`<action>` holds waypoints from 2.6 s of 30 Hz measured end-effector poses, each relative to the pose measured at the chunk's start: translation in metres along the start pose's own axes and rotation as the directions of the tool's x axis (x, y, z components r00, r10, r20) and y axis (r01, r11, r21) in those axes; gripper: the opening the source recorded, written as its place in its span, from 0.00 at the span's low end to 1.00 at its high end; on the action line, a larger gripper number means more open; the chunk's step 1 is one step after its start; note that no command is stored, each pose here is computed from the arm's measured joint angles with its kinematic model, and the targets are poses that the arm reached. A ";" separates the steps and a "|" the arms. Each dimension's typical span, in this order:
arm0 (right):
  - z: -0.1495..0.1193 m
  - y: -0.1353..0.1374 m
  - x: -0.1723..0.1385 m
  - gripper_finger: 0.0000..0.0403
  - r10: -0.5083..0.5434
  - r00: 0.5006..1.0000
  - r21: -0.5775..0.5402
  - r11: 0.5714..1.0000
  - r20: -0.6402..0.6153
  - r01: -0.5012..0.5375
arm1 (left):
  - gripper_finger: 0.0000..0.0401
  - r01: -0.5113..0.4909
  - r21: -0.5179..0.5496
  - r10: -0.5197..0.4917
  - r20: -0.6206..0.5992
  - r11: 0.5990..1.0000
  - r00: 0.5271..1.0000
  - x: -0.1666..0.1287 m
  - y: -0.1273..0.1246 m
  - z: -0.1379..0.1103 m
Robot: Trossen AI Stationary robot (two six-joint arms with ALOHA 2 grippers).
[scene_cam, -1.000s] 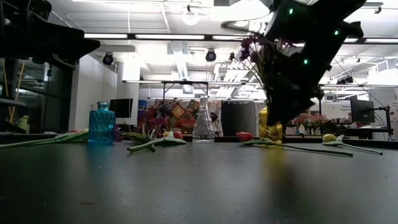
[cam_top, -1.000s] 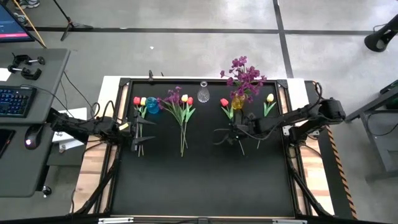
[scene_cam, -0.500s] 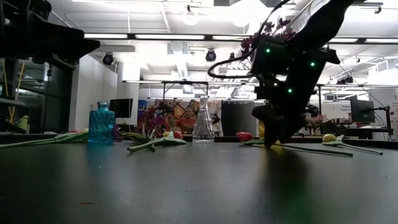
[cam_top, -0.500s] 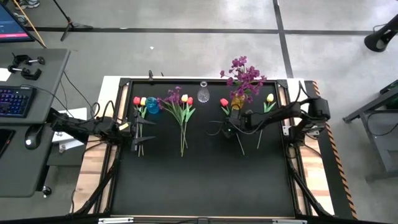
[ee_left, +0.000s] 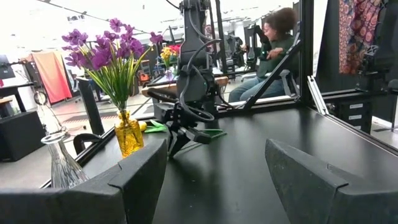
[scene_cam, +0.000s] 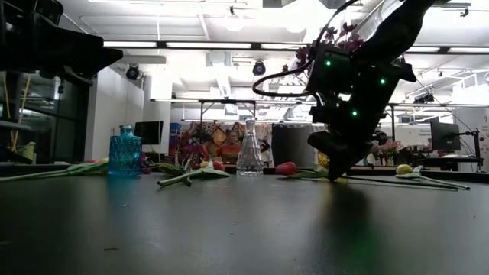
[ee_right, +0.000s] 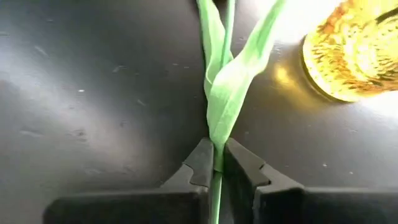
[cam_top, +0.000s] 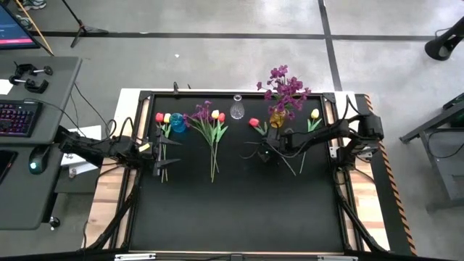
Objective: Sort flowers into vase by color
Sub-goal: Put the right pink flower into the transparent vase
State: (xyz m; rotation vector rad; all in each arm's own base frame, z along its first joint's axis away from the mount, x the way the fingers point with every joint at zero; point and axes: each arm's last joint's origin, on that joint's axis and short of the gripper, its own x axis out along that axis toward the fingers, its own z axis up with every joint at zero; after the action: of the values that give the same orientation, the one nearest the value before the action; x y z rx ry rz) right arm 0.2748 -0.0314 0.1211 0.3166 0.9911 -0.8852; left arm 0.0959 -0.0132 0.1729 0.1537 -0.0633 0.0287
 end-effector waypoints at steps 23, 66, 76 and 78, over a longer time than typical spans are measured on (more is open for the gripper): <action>0.105 0.023 -0.091 0.00 0.410 0.023 -0.381 0.866 0.912 -0.325 | 0.65 0.000 0.000 0.000 0.000 1.000 1.000 0.000 0.000 0.000; 0.212 0.003 -0.014 0.00 -0.082 0.065 0.077 0.994 0.994 0.080 | 0.65 0.000 0.000 0.000 0.001 1.000 1.000 0.000 0.000 0.000; 0.214 -0.003 -0.007 0.00 -0.146 0.131 0.133 0.985 0.981 0.107 | 0.65 0.000 0.000 0.000 0.000 1.000 1.000 0.000 0.000 0.000; 0.214 -0.002 -0.007 0.00 -0.145 0.139 0.130 0.985 0.980 0.109 | 0.65 0.000 0.000 0.000 0.000 1.000 1.000 0.000 0.000 0.000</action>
State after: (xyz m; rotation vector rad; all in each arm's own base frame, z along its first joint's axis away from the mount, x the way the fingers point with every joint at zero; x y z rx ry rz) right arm 0.3982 -0.1575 0.2420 -0.3875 -0.3219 -1.0026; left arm 0.0958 -0.0132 0.1730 0.1536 -0.0637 0.0287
